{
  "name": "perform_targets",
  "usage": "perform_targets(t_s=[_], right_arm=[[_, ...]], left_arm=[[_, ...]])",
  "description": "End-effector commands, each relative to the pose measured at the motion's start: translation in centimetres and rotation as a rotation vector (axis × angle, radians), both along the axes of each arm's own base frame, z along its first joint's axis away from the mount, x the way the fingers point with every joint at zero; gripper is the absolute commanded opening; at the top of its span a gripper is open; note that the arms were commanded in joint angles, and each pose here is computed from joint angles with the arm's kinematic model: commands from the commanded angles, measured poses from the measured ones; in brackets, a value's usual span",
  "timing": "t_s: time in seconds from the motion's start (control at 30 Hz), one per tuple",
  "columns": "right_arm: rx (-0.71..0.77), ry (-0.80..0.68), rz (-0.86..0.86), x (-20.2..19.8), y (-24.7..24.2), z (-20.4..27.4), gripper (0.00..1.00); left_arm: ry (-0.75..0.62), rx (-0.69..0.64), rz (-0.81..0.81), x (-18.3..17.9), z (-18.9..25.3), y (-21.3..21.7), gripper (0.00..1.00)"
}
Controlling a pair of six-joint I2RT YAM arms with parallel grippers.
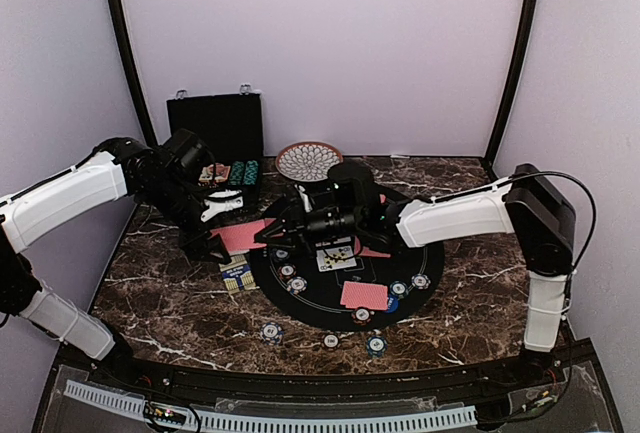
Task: Distribute texas hold em gaming equipment
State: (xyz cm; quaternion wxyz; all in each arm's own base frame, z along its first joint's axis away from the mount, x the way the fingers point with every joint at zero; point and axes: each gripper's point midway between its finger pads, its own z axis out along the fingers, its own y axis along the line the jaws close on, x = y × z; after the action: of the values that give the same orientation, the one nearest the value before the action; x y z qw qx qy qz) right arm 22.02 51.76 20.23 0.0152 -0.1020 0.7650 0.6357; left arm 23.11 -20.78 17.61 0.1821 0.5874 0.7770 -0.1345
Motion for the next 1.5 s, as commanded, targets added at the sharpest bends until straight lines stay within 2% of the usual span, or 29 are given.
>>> perform_targets(t_s=[0.0,0.2,0.53,0.97,1.13,1.47], right_arm=[[0.065,-0.013,-0.02,0.1,-0.8,2.3,0.0],[0.05,-0.003,-0.06,1.0,-3.0,2.0,0.0],[-0.027,-0.022,-0.203,4.3,-11.0,0.8,0.0],[-0.339,-0.032,-0.411,9.4,-23.6,-7.1,0.0],[-0.454,-0.031,-0.419,10.0,-25.0,-10.5,0.0],[-0.543,0.014,-0.405,9.8,-25.7,-14.6,0.0]], left_arm=[[-0.017,-0.007,-0.003,-0.5,0.5,0.4,0.0],[-0.024,0.0,-0.002,-0.5,0.4,0.6,0.0],[-0.014,0.016,-0.001,-0.7,-0.6,0.9,0.0],[-0.012,0.042,0.009,-0.7,-1.6,1.3,0.0],[-0.013,0.048,0.009,-0.7,-1.8,1.5,0.0],[-0.014,0.056,0.012,-0.7,-2.0,1.7,0.0]])
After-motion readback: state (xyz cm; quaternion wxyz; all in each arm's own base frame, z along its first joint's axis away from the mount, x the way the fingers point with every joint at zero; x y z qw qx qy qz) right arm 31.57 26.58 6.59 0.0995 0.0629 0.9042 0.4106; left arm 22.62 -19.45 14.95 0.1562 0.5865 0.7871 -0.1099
